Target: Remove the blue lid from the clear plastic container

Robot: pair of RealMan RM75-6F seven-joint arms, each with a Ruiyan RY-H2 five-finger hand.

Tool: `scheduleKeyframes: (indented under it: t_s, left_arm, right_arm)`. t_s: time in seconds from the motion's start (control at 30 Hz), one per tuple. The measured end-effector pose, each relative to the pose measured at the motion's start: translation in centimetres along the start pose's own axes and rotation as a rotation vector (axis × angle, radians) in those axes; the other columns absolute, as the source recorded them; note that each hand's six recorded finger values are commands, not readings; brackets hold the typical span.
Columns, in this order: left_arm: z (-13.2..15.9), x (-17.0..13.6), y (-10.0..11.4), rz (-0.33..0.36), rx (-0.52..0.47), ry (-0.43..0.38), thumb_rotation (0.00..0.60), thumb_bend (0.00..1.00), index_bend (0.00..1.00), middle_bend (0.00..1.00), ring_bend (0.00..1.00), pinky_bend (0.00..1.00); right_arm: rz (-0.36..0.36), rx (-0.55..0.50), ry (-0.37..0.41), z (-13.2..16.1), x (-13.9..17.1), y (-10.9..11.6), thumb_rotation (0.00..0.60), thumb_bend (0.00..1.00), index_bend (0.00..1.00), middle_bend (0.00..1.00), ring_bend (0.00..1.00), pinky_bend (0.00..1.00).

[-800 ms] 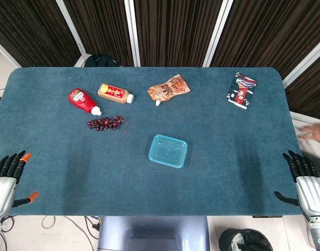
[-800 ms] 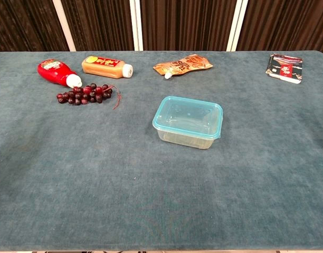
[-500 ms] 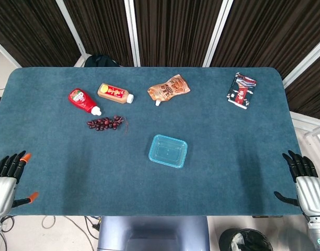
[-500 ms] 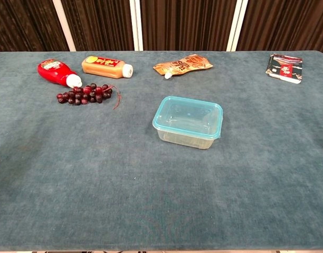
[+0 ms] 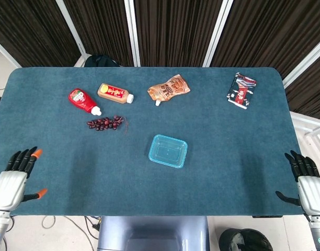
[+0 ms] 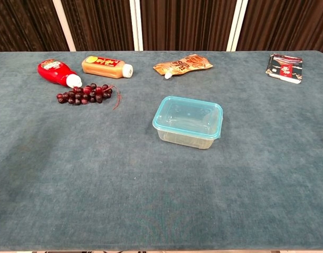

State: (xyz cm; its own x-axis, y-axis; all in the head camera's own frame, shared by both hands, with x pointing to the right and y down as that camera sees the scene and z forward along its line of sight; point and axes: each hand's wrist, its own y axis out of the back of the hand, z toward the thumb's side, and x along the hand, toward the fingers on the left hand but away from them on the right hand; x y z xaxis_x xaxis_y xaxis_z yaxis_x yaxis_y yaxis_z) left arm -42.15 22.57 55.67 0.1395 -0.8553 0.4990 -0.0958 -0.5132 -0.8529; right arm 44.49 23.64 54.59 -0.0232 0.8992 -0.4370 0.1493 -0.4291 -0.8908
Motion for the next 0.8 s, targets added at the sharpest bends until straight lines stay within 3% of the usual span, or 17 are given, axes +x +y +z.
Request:
scheduleKeyframes:
  t_s: [0.43, 0.8]
  left_arm:
    - [9.1, 9.0, 0.3, -0.129, -0.007, -0.155, 0.6, 0.0, 0.0, 0.0, 0.0, 0.0]
    - [18.7, 15.5, -2.1, -0.238, 0.008, -0.258, 0.6, 0.0, 0.0, 0.0, 0.0, 0.0]
  right_arm:
    - [0.026, -0.01, -0.01, 0.5, -0.2, -1.1, 0.6, 0.17, 0.0, 0.0, 0.0, 0.0]
    - [0.03, -0.037, -0.061, -0.2, -0.7, -1.3, 0.6, 0.17, 0.0, 0.0, 0.0, 0.0]
